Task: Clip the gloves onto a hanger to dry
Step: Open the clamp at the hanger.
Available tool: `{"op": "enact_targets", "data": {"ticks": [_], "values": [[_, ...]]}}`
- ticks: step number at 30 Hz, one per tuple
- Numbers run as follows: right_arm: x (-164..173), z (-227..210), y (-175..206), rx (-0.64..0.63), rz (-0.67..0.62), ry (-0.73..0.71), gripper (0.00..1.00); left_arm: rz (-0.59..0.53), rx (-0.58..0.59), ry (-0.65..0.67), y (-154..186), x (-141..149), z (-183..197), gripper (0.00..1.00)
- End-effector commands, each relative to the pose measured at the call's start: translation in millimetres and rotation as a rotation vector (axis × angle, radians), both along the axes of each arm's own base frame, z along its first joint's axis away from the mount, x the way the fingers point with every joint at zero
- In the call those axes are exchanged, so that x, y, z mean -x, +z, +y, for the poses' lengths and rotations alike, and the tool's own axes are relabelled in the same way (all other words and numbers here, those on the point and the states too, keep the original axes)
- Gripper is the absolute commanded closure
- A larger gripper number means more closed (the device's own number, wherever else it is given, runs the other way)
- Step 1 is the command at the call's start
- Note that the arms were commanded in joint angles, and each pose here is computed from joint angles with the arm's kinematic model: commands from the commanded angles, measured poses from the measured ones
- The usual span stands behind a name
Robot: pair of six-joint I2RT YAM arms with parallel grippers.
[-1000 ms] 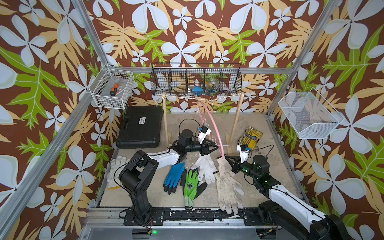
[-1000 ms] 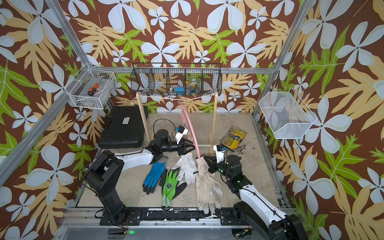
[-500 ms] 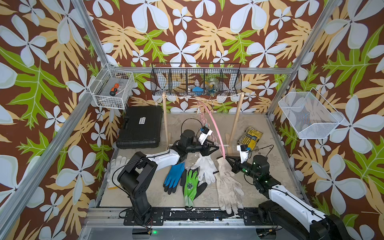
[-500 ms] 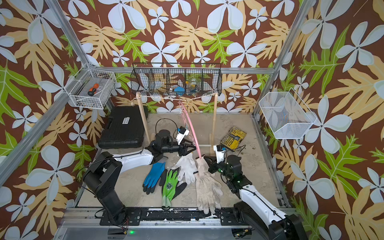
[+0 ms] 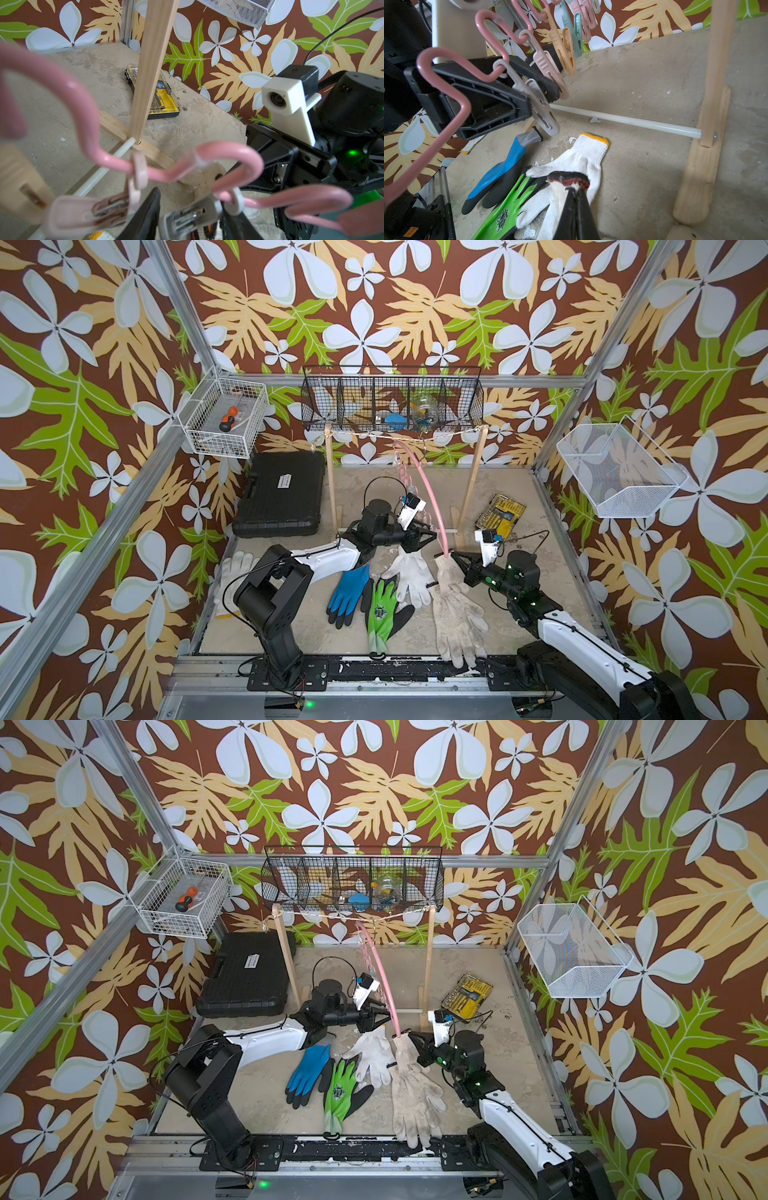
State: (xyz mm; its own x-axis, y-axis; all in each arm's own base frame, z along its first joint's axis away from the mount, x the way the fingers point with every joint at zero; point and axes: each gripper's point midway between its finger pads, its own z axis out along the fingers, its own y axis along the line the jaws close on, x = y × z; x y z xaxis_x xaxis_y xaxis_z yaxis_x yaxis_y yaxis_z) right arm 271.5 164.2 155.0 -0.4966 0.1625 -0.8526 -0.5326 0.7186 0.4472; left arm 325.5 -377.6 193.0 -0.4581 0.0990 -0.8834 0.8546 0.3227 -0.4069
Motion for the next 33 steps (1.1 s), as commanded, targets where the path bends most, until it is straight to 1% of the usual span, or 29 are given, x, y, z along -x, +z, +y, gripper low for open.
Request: {"op": "enact_targets", "data": {"ticks": [1, 8, 14, 22, 25, 28, 31, 33], "values": [[-0.8, 0.6, 5.6, -0.008, -0.025, 0.002, 1.0, -0.013, 0.014, -0.024, 4.5, 1.8, -3.1, 0.55], [-1.3, -0.1, 4.9, -0.008, -0.024, 0.0, 1.0, -0.013, 0.006, -0.005, 6.2, -0.8, -1.8, 0.57], [-0.7, -0.5, 5.0, -0.01, -0.024, 0.0, 1.0, -0.009, 0.002, -0.008, 5.6, -1.0, -2.4, 0.63], [-0.5, 0.5, 7.1, -0.019, -0.03, 0.007, 1.0, -0.017, 0.014, -0.034, 8.7, 1.9, -4.7, 0.67], [-0.2, 1.0, 8.0, -0.023, -0.032, 0.009, 1.0, -0.022, 0.022, -0.041, 11.1, 3.2, -4.9, 0.72], [-0.3, 1.1, 9.0, -0.03, -0.035, 0.008, 1.0, -0.03, 0.029, -0.045, 13.9, 3.8, -4.8, 0.74], [0.2, 1.9, 11.4, -0.043, -0.042, 0.012, 1.0, -0.033, 0.036, -0.053, 15.9, 4.7, -5.3, 0.81], [0.2, 2.4, 13.3, -0.051, -0.047, 0.014, 1.0, -0.033, 0.043, -0.057, 16.8, 5.6, -5.4, 0.82]]}}
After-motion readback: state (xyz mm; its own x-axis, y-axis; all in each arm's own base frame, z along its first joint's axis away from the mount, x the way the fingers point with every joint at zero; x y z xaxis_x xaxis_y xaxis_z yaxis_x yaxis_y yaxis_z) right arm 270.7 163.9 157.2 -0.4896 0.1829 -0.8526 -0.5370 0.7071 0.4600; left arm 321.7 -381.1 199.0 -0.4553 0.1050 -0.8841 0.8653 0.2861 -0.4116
